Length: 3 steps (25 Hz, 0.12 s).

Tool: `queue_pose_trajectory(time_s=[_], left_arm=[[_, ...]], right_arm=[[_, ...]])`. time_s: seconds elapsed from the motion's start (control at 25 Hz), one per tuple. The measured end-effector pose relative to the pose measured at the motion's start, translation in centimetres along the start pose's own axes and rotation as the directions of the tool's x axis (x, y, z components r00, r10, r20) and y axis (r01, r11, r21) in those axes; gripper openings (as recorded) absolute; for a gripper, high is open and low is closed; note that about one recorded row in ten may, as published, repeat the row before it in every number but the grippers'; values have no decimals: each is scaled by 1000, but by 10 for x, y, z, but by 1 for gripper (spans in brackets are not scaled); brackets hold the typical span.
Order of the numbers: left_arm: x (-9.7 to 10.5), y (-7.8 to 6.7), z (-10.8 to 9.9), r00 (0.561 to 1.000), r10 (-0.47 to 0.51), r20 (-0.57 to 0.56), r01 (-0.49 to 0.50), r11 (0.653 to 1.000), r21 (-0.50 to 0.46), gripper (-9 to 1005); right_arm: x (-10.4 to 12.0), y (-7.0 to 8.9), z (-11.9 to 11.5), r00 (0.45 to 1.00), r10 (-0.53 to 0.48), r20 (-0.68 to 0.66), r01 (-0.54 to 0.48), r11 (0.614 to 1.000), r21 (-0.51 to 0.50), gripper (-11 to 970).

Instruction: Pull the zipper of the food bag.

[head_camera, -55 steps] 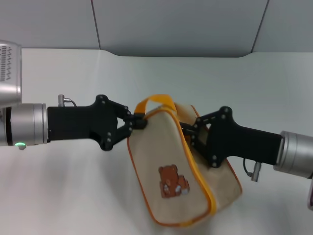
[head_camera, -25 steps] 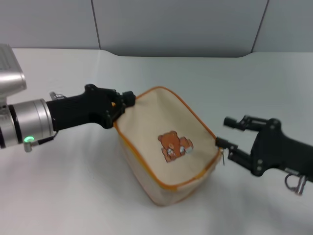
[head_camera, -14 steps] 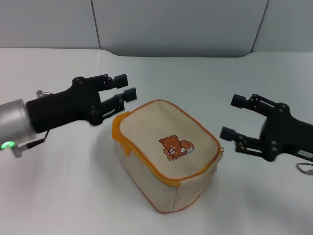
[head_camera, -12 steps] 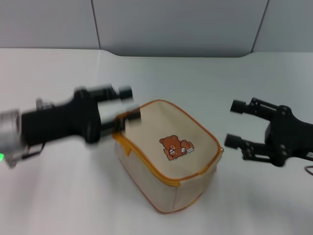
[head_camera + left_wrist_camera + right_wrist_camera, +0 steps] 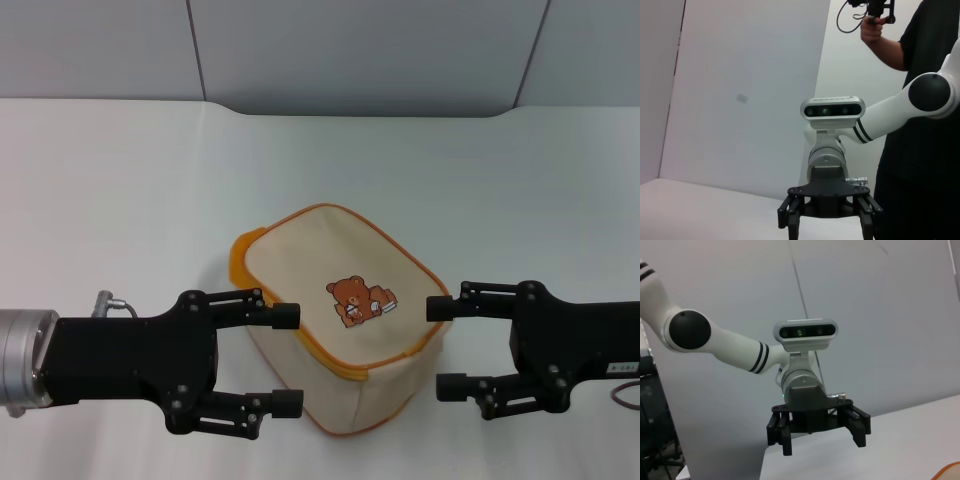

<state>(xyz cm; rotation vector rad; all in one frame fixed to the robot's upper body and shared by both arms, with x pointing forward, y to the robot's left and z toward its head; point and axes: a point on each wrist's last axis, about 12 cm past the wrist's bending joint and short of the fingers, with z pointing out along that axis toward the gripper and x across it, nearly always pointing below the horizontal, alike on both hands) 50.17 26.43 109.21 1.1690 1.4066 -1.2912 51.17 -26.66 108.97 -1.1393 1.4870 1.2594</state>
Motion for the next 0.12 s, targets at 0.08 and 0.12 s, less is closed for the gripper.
queue_pose_trajectory(time_s=[0.08, 0.12], left_arm=[[1, -1, 0, 1000, -4, 1, 4, 1000, -8, 629], [2, -1, -1, 1000, -5, 2, 5, 1000, -12, 629]], right_arm=[[1, 0, 2, 1000, -6, -1, 6, 1000, 6, 813], [1, 1, 2, 1000, -8, -1, 8, 1000, 7, 813]])
